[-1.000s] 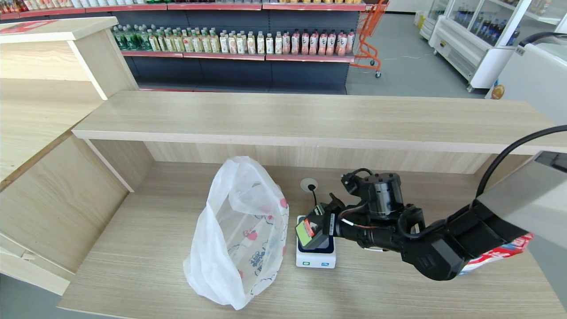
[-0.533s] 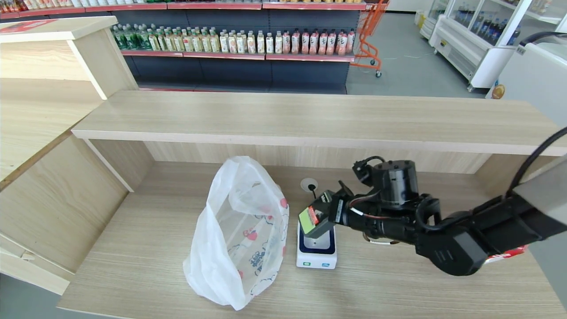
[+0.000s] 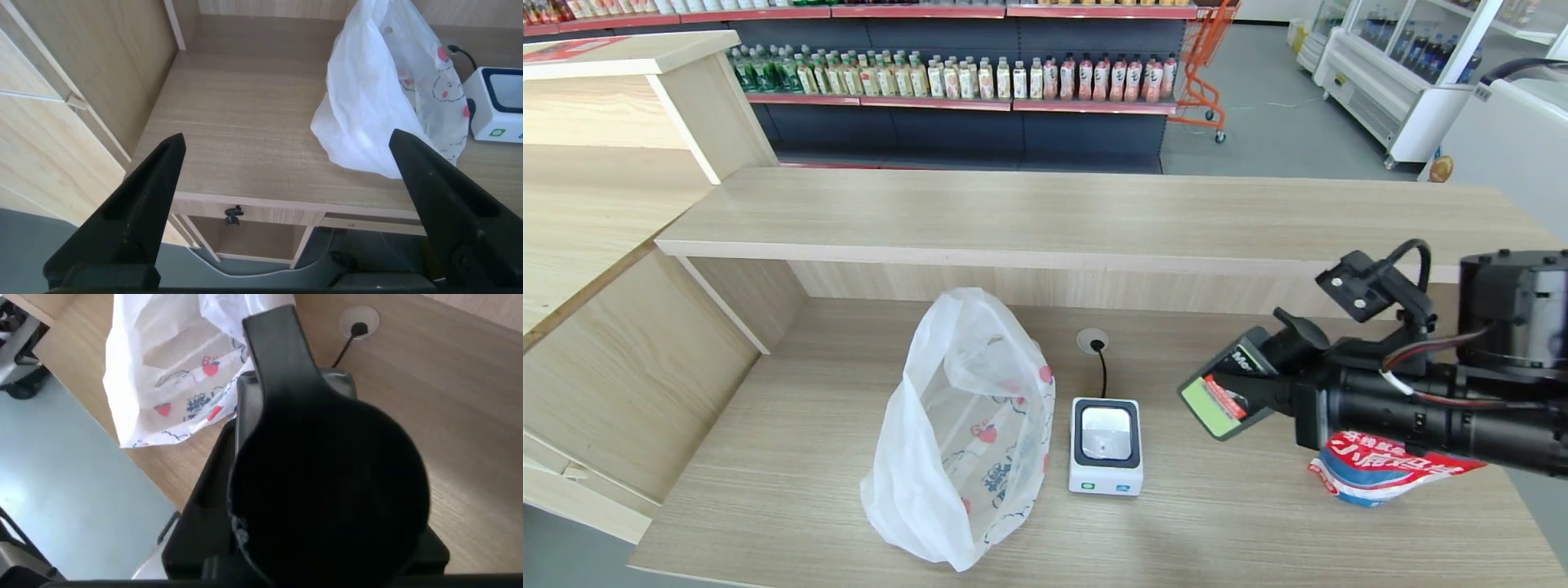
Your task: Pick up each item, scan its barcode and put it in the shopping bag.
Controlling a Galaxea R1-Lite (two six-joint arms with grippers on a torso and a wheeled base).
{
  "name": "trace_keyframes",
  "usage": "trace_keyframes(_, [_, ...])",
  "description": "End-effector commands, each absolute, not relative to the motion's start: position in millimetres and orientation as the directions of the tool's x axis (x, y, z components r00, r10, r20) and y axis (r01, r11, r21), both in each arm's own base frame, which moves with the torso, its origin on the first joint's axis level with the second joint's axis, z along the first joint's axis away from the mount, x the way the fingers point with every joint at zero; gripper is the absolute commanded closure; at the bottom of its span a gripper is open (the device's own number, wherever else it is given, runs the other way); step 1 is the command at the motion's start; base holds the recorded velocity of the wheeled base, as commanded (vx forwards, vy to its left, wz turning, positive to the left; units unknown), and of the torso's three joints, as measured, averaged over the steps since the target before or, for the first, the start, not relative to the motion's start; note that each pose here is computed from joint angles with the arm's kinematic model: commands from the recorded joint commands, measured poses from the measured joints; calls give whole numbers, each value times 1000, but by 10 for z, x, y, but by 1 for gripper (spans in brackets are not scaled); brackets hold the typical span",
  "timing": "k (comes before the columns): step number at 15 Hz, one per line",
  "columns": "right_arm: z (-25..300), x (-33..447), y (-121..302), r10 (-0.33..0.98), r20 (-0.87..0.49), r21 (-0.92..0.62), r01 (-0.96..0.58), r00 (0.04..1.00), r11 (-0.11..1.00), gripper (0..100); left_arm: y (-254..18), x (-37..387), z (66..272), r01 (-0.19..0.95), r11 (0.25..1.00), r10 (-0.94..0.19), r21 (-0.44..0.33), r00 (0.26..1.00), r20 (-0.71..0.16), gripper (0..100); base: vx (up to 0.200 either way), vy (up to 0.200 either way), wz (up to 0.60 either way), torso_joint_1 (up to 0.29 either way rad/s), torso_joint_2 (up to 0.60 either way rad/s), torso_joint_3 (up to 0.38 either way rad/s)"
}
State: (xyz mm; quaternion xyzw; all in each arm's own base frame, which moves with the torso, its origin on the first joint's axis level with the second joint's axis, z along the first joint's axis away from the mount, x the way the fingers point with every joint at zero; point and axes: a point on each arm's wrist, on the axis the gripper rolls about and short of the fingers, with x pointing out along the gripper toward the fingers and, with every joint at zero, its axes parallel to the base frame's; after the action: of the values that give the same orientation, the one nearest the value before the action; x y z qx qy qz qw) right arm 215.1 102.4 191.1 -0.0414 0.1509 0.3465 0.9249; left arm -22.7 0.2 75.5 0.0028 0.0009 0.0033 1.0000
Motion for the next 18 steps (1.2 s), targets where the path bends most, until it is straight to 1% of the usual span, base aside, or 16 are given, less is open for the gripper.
trace_keyframes(1, [2011, 1909, 866, 624, -258, 14, -643, 737, 766, 100, 2, -227, 755, -8, 1000, 8, 8, 1000, -2, 0, 0, 0, 0, 0, 0, 0])
trace_keyframes(2, [2015, 1879, 854, 626, -253, 35, -640, 738, 768, 100, 2, -227, 755, -6, 1000, 6, 8, 1000, -2, 0, 0, 0, 0, 0, 0, 0])
trace_keyframes(4, [2070, 1792, 832, 667, -223, 170, -645, 711, 745, 100, 2, -227, 755, -6, 1000, 6, 6, 1000, -2, 0, 0, 0, 0, 0, 0, 0])
trace_keyframes(6, [2081, 1783, 828, 675, -219, 250, -628, 704, 737, 100, 2, -227, 755, -8, 1000, 8, 5, 1000, -2, 0, 0, 0, 0, 0, 0, 0])
trace_keyframes(8, [2091, 1765, 820, 673, -241, 316, -599, 699, 736, 100, 2, -227, 755, -8, 1000, 8, -2, 1000, -2, 0, 0, 200, 0, 5, 0, 0])
trace_keyframes(12, [2048, 1808, 841, 666, -299, 386, -552, 683, 739, 100, 2, -228, 755, -9, 1000, 9, 5, 1000, 0, 0, 0, 200, 0, 6, 1, 1])
trace_keyframes(15, [1916, 1982, 909, 651, -359, 401, -519, 669, 755, 100, 2, -227, 755, -8, 1000, 8, 3, 1000, -2, 0, 0, 0, 0, 0, 0, 0])
trace_keyframes(18, [1701, 2273, 1084, 648, -439, 416, -498, 622, 761, 100, 2, -227, 755, -8, 1000, 8, 3, 1000, -2, 0, 0, 0, 0, 0, 0, 0])
